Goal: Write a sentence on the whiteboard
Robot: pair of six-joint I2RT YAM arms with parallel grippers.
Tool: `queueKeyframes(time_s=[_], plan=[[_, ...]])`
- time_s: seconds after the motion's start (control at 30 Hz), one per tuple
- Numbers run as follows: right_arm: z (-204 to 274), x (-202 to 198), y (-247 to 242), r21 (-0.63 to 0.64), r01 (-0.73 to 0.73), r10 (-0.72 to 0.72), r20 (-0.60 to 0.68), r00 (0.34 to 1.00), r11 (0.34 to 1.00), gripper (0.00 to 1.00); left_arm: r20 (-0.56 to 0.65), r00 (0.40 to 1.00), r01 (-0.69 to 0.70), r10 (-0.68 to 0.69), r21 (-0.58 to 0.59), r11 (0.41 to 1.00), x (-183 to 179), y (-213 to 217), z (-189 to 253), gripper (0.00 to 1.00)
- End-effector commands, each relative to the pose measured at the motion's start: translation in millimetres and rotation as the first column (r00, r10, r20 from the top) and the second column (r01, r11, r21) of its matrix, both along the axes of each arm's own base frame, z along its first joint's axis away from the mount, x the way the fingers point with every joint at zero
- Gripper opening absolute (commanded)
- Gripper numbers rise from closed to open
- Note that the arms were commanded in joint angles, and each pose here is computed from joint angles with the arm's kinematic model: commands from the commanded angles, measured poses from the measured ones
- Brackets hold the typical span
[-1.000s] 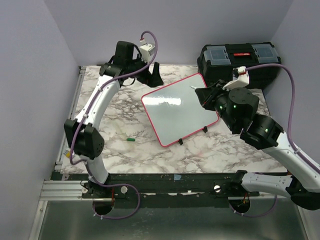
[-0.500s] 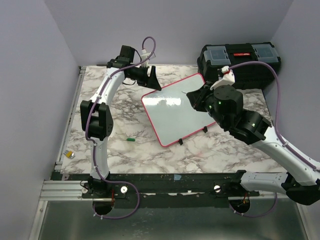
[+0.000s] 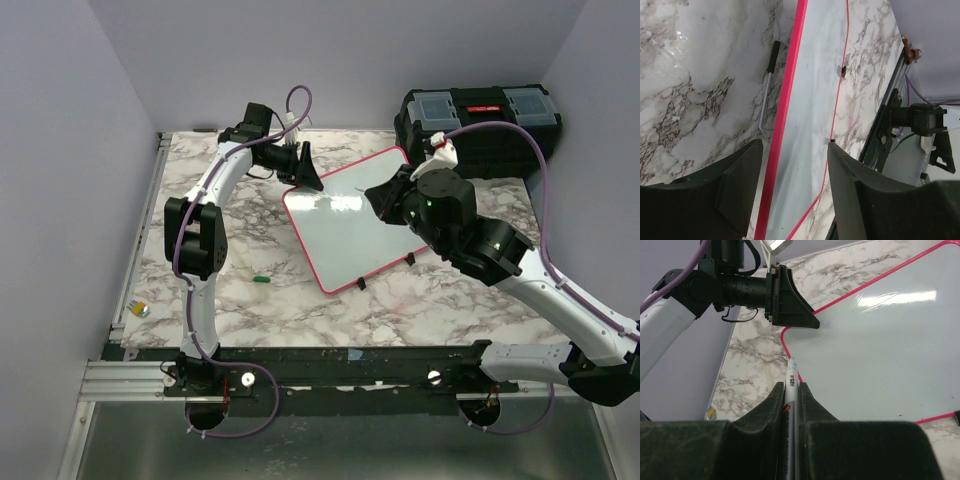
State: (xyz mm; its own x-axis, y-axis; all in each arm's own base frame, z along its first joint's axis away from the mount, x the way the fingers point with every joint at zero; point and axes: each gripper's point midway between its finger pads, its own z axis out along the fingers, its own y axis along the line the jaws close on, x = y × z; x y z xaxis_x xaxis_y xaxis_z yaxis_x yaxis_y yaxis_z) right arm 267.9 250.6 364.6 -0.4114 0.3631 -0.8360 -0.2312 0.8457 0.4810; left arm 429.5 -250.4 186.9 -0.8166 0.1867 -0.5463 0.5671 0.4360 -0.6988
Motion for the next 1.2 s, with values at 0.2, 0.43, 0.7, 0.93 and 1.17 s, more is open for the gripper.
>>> queueKeyframes(time_s=[0.2,0.43,0.7,0.93,1.17], plan=[[3,-6,-2,0.016,-0.026,0.026,0.005,1.0,1.0,0.01,-0.023,0.999,0.02,-0.022,-0.063,0.998,-3,-5,4,0.4],[2,-8,-4,0.019,-0.028,0.028,0.006,1.0,0.999,0.01,-0.047,0.999,0.012,-0.014,-0.057,0.998,-5,-4,-2,0.41],[3,-9,-7,0.021,-0.027,0.027,0.015,1.0,0.999,0.01,-0.076,0.997,0.014,-0.019,-0.068,0.998,-4,-7,-6,0.4],[3,-10,-10,0.017,-0.021,0.021,0.023,1.0,1.0,0.01,-0.08,0.996,0.023,-0.028,-0.057,0.998,-7,-12,-5,0.24],[-8,-13,-15,-0.004,-0.024,0.024,0.017,1.0,1.0,0.01,-0.036,0.999,0.033,-0.035,-0.045,0.998,-13,-16,8,0.08]])
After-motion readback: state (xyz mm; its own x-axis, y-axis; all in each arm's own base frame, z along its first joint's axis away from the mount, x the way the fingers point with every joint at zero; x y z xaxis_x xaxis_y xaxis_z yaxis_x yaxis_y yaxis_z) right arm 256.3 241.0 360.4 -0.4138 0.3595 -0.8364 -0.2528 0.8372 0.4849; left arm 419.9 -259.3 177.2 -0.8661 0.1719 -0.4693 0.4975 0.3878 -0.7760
